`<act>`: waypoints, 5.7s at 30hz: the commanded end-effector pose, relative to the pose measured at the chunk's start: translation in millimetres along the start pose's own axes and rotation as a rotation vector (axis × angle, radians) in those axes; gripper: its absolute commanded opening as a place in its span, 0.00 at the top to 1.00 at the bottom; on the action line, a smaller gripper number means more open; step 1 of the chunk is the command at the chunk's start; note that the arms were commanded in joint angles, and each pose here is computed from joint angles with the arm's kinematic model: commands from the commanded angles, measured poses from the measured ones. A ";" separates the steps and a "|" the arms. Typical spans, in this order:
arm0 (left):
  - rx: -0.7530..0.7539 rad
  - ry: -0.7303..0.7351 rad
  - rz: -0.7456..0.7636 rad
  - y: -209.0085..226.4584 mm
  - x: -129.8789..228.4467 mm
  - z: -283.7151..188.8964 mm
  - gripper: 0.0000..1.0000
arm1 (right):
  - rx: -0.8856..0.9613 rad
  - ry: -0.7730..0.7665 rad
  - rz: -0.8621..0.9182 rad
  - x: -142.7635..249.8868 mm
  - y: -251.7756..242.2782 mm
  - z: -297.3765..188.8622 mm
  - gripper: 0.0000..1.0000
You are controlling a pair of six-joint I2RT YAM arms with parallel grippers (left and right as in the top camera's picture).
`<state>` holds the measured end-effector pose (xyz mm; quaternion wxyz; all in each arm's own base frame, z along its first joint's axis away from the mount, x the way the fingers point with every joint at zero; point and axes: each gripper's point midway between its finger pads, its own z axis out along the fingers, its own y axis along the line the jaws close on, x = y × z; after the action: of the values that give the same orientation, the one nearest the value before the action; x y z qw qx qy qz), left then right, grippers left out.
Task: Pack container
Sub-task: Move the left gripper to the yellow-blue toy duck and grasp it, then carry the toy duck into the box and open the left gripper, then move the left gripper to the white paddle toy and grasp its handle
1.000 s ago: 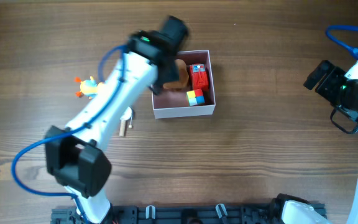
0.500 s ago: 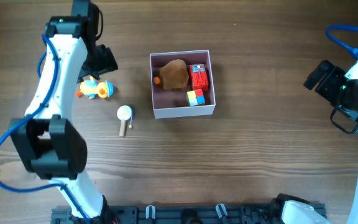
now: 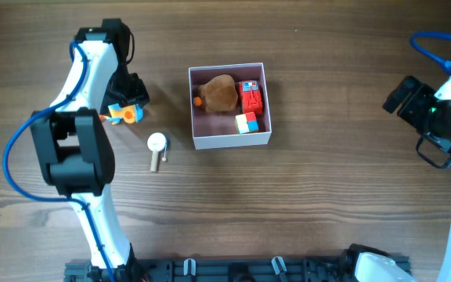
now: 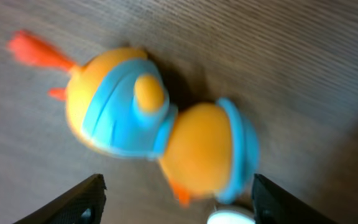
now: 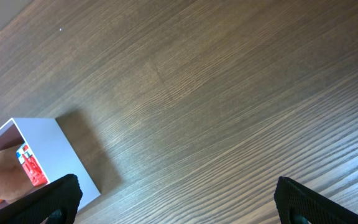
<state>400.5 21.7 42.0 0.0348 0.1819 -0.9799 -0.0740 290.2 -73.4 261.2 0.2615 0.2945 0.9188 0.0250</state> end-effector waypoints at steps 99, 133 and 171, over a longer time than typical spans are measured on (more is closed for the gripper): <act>-0.004 -0.182 0.131 -187.2 142.3 -46.6 0.73 | -0.005 0.044 0.004 9.5 -0.5 2.0 0.00; 0.093 -0.114 0.402 -77.8 143.4 -95.3 0.47 | 0.003 0.056 0.005 12.5 -2.3 1.8 0.00; 0.157 -0.055 0.304 -28.5 138.7 53.4 0.66 | 0.005 0.063 0.005 14.1 -2.8 1.7 0.00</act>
<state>277.9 -49.3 -5.1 0.0021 0.0340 -0.9994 0.0039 281.0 -69.7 255.7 0.2390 0.2956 0.9245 0.0272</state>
